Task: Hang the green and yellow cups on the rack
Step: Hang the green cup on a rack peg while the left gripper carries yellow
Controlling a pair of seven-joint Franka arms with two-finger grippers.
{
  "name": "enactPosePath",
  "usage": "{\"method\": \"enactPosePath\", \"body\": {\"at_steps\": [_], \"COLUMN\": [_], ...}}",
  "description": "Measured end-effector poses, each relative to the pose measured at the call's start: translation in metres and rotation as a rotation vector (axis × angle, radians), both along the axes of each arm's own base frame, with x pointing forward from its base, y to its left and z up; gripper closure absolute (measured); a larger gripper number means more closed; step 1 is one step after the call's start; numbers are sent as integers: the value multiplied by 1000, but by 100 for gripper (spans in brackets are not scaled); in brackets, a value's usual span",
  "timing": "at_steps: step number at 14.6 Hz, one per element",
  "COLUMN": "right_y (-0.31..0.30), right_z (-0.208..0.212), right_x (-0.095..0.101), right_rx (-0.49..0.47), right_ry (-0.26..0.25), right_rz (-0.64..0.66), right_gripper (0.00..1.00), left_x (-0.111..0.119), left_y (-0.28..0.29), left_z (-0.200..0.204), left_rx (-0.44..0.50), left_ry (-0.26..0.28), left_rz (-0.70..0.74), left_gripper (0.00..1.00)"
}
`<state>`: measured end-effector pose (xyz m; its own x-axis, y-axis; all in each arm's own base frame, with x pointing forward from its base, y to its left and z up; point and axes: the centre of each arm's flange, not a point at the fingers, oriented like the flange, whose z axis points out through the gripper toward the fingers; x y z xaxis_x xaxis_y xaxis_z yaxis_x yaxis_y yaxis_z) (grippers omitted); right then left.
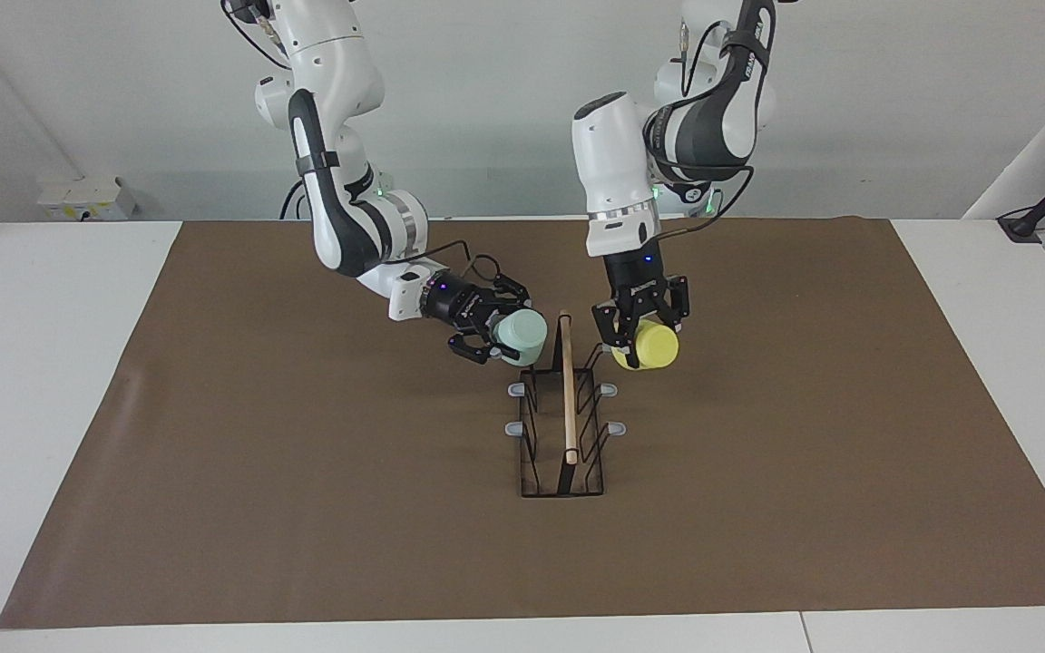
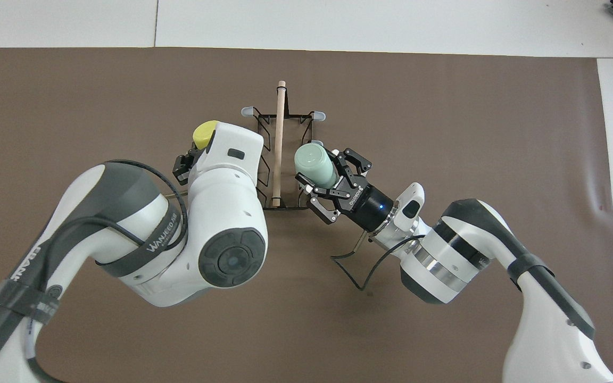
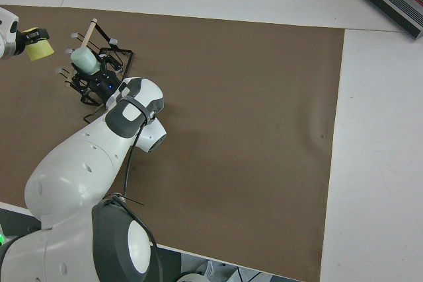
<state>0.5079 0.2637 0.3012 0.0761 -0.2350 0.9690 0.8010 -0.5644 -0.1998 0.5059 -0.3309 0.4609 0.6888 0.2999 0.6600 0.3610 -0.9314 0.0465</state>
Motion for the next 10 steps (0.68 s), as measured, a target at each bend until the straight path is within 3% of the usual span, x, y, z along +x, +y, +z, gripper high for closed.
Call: {"method": "enactPosePath", "body": {"at_steps": [4,10], "right_y": [0,-1], "right_z": [-8,-32], "right_x": [-1,-6], "right_rx": [-4,-25], "right_ry": [8,44], "right_rz": [2,3], "right_gripper": [31,31], "left_x": [-27,-44], "left_y": [-14,-20], "left_z": [-15,-35], "left_rx": [8,13], "left_ry": [-28,-67], "left_rz": [-7,3], "left_gripper": [32,32]}}
